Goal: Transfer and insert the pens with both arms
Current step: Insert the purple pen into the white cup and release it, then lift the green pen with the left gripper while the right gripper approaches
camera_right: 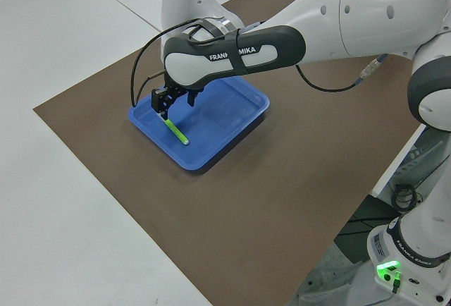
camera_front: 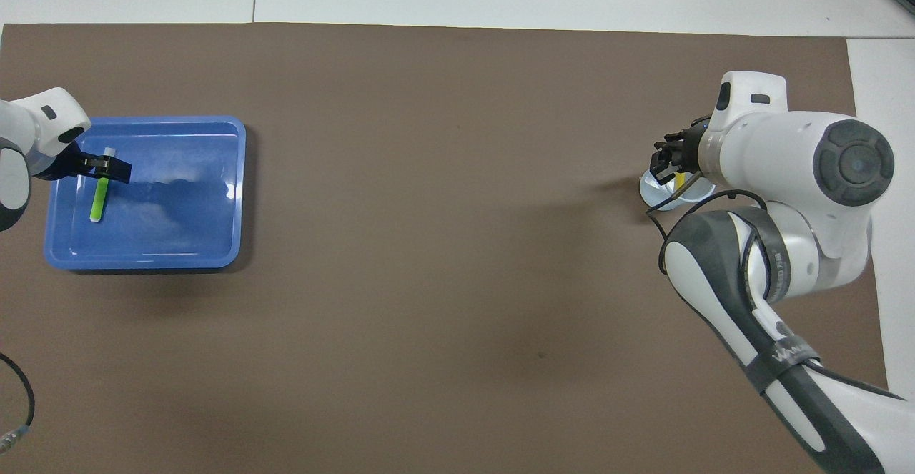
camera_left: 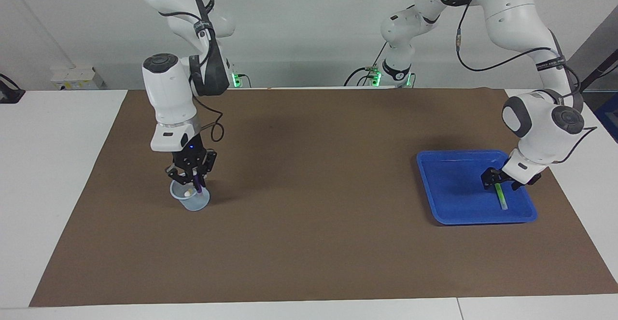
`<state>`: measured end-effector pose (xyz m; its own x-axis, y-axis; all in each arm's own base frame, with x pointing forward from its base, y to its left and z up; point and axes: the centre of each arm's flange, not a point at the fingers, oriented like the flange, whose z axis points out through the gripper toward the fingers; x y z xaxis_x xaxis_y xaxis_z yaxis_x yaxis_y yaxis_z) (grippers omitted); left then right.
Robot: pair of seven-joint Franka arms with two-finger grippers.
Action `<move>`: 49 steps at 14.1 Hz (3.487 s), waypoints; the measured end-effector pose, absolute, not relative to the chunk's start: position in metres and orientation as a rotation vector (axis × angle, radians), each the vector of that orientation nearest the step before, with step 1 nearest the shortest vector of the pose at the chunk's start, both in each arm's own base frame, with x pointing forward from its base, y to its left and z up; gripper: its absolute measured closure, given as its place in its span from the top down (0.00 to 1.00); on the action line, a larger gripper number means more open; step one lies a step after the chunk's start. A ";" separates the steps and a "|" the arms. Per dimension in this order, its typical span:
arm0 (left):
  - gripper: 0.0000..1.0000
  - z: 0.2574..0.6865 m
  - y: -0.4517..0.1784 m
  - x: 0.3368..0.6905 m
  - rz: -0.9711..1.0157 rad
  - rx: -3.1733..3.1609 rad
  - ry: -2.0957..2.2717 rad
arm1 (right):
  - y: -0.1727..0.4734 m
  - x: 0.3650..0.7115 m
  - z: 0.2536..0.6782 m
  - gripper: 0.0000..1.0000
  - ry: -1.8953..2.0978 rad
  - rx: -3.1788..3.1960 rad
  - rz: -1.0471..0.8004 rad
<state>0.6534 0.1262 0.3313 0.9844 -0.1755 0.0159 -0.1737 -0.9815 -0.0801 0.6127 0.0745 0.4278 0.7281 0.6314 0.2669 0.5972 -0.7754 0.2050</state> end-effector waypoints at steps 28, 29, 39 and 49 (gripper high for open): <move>0.17 0.304 0.139 0.644 0.010 -3.075 0.274 | 0.135 0.592 0.470 1.00 0.571 3.116 0.455; 0.17 0.309 0.138 0.645 0.051 -3.088 0.265 | 0.144 0.590 0.471 1.00 0.496 3.172 0.457; 0.17 0.327 0.113 0.642 0.226 -3.309 0.097 | 0.229 0.563 0.479 1.00 -0.338 3.485 0.314; 0.17 0.384 0.022 0.622 0.518 -3.181 -0.713 | 0.287 0.546 0.493 1.00 -1.170 3.573 0.142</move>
